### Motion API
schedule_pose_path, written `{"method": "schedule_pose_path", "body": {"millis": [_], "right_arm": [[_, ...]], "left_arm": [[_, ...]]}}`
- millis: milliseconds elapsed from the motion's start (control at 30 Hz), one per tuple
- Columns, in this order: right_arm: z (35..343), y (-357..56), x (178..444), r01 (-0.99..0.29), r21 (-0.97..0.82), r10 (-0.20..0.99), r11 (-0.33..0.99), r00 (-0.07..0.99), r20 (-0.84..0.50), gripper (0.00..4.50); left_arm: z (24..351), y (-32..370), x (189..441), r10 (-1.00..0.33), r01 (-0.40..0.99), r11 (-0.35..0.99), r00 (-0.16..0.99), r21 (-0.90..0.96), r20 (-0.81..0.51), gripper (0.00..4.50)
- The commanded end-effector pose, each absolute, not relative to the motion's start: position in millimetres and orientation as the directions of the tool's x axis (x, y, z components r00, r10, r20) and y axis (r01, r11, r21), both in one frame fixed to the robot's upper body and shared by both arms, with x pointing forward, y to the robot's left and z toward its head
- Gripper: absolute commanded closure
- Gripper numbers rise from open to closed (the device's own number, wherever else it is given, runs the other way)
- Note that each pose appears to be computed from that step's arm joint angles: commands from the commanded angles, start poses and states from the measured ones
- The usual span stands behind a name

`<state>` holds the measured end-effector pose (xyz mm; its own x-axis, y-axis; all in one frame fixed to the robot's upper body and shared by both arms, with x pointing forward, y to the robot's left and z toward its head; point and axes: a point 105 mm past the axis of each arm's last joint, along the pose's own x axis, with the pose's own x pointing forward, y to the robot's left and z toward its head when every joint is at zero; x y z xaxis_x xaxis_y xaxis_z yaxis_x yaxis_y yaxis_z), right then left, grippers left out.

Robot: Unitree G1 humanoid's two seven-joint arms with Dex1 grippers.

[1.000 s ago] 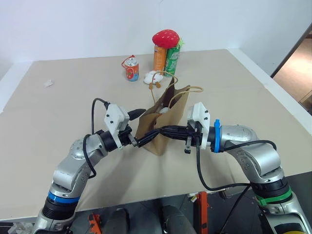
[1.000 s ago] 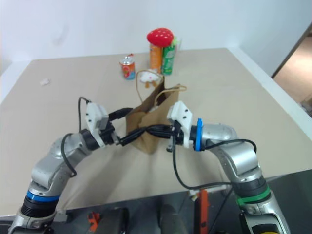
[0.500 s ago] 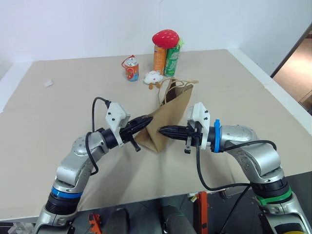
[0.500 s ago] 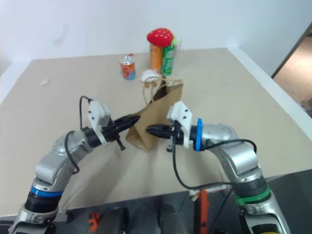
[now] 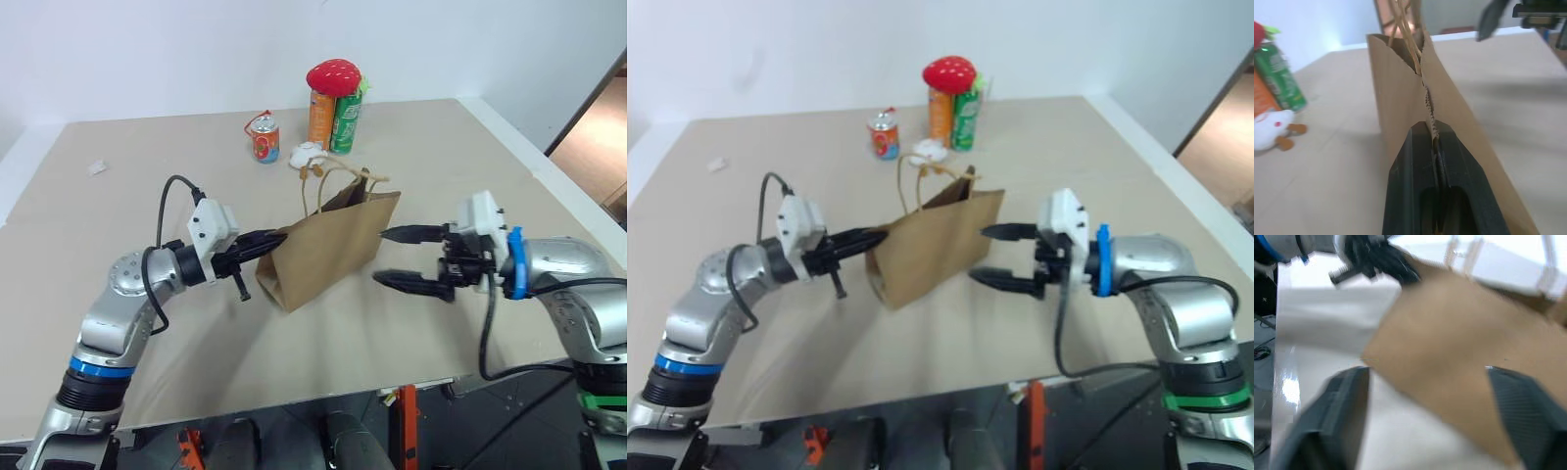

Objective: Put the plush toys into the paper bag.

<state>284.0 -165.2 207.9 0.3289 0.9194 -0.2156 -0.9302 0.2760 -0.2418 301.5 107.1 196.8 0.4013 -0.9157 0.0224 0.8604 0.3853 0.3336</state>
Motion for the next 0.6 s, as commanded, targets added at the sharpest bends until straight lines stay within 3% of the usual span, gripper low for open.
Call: {"method": "schedule_pose_path", "body": {"millis": [33, 367, 600], "right_arm": [[227.8, -180.8, 283.2, -0.911, -0.313, 0.92, 0.268, 0.339, -0.198, 0.09], [241.4, -183.2, 285.4, -0.905, -0.338, 0.922, 0.259, 0.336, -0.193, 0.09], [238.8, -180.0, 282.5, -0.914, -0.324, 0.926, 0.245, 0.319, -0.2, 0.09]], "left_arm": [[212.7, 118.9, 291.4, -0.941, 0.868, 0.323, 0.338, 0.377, 0.028, 4.5], [226.8, 118.0, 260.3, -0.981, 0.907, 0.181, 0.193, 0.381, 0.005, 4.5], [200.3, 127.3, 260.8, -0.972, 0.911, 0.154, 0.209, 0.384, -0.106, 4.5]]}}
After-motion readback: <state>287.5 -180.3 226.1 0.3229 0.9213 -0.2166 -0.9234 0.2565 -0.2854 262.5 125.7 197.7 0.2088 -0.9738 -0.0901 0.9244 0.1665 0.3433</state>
